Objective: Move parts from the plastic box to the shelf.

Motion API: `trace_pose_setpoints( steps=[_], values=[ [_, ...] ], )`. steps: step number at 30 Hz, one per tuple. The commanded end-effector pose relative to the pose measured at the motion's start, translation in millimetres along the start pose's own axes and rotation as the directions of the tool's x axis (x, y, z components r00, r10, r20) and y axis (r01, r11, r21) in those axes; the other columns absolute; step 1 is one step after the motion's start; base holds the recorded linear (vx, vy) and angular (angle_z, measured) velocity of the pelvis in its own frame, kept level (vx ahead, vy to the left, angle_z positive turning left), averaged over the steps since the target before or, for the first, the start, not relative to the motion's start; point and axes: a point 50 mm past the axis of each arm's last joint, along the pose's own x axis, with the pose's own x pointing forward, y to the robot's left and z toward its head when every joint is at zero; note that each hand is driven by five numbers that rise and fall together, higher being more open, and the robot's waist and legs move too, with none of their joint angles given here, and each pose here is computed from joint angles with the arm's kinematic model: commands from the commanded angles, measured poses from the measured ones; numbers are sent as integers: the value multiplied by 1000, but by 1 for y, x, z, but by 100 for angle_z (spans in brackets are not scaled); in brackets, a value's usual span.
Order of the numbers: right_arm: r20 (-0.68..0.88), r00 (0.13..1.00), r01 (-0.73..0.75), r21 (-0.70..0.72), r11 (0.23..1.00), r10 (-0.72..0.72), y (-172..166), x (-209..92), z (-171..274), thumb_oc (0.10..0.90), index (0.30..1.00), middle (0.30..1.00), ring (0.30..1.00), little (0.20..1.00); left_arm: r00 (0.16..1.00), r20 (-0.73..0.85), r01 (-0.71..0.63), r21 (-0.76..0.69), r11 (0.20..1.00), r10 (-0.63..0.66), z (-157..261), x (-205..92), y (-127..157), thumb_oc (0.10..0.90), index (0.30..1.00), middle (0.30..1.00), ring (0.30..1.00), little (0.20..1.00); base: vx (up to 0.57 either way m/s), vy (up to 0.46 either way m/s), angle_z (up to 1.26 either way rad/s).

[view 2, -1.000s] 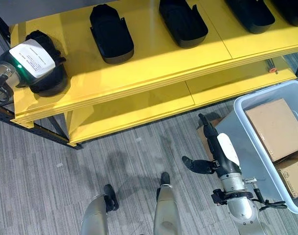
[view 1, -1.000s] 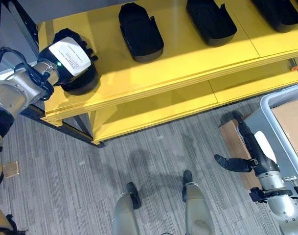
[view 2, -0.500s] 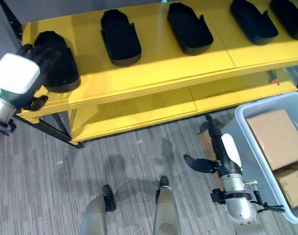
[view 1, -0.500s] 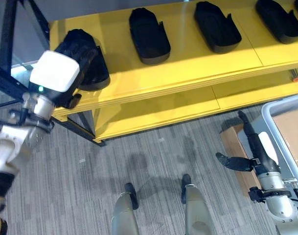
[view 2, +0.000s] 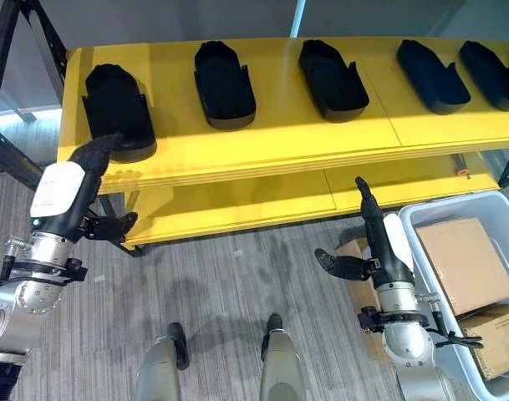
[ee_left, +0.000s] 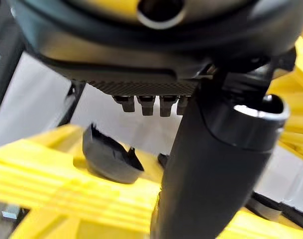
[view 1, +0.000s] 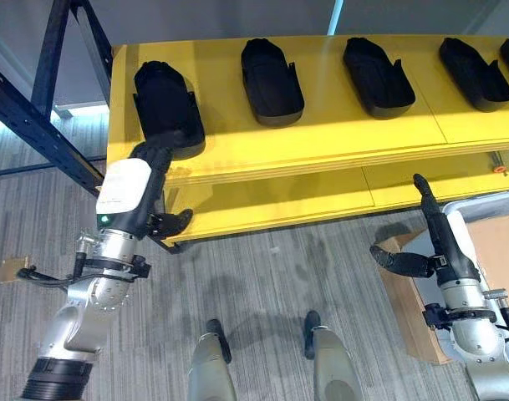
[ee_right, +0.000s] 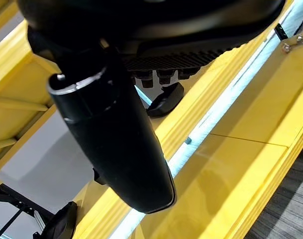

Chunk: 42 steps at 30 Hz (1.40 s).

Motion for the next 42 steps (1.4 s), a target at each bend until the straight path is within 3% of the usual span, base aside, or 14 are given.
trace_pose_setpoints(
  steps=[1,13,25,42],
  values=[
    [199,976,82,31,996,-86,-17,15,35,900,1000,1000,1000,1000,970,166,-164,-92,982,178,33,22,29,900,1000,1000,1000,1000,0,0,0],
    [207,975,72,39,997,-79,-11,17,38,900,1000,1000,1000,1000,976,166,-107,-185,977,138,52,43,-5,900,1000,1000,1000,1000,-1,-7,2],
    [205,976,65,49,997,-74,-9,14,38,900,1000,1000,1000,1000,996,85,-29,-109,994,38,42,57,-41,900,1000,1000,1000,1000,-5,-6,-3],
    [198,977,75,57,996,-85,-11,10,36,900,1000,1000,1000,1000,999,-7,-37,-16,999,37,20,55,-45,900,1000,1000,1000,1000,0,0,0]
  ],
)
